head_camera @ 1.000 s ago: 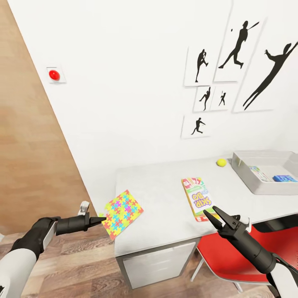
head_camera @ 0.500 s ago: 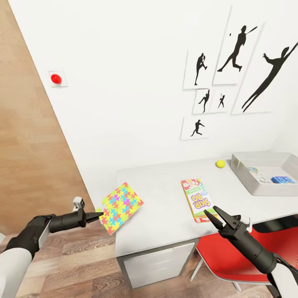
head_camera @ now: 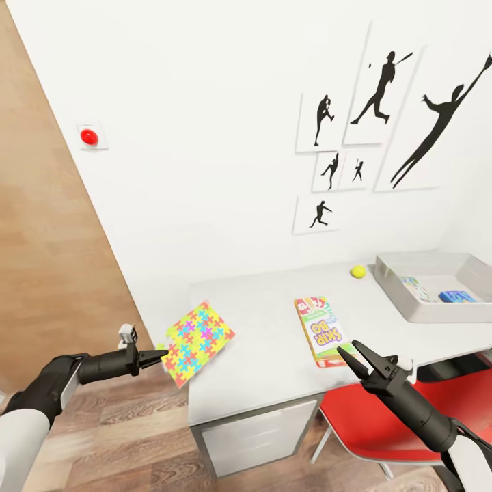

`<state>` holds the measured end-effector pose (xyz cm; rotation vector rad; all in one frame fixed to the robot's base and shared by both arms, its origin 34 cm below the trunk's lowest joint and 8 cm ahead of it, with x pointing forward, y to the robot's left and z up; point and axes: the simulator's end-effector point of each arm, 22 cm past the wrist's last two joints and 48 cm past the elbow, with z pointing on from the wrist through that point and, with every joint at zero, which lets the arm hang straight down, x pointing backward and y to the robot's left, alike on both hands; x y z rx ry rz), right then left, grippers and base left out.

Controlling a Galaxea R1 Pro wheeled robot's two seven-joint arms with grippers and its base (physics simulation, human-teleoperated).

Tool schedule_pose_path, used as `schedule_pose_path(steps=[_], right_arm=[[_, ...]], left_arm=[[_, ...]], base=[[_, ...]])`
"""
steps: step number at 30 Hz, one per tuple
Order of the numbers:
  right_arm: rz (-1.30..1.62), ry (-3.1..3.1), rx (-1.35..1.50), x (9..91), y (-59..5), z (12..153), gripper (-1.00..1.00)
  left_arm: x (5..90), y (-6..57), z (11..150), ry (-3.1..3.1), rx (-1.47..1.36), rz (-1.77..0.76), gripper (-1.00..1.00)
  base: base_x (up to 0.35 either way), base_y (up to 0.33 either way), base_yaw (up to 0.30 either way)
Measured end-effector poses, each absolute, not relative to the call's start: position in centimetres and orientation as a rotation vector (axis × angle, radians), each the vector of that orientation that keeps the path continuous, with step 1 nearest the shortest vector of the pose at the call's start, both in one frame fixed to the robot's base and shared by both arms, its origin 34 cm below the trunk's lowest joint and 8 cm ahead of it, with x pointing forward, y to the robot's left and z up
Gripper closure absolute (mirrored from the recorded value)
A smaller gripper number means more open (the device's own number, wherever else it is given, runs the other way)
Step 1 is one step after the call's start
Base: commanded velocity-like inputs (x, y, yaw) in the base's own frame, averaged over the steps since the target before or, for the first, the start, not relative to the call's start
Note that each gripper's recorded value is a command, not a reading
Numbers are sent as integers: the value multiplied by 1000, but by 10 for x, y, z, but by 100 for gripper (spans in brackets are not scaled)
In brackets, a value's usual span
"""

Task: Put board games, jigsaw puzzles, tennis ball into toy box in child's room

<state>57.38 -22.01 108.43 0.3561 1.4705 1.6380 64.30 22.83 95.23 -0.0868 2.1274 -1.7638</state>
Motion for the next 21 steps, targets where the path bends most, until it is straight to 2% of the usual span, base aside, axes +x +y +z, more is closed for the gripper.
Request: schedule_pose_path(steps=[11, 21], right_arm=[[1638, 1464, 351, 569, -221, 1098, -100], [1638, 1457, 347, 564, -221, 1110, -100]], left_arm=[[640, 246, 968, 2135, -78, -1718, 100], [637, 247, 983, 2126, -63, -1709, 100]], base=[[-3, 0, -206], [-96, 0, -211]])
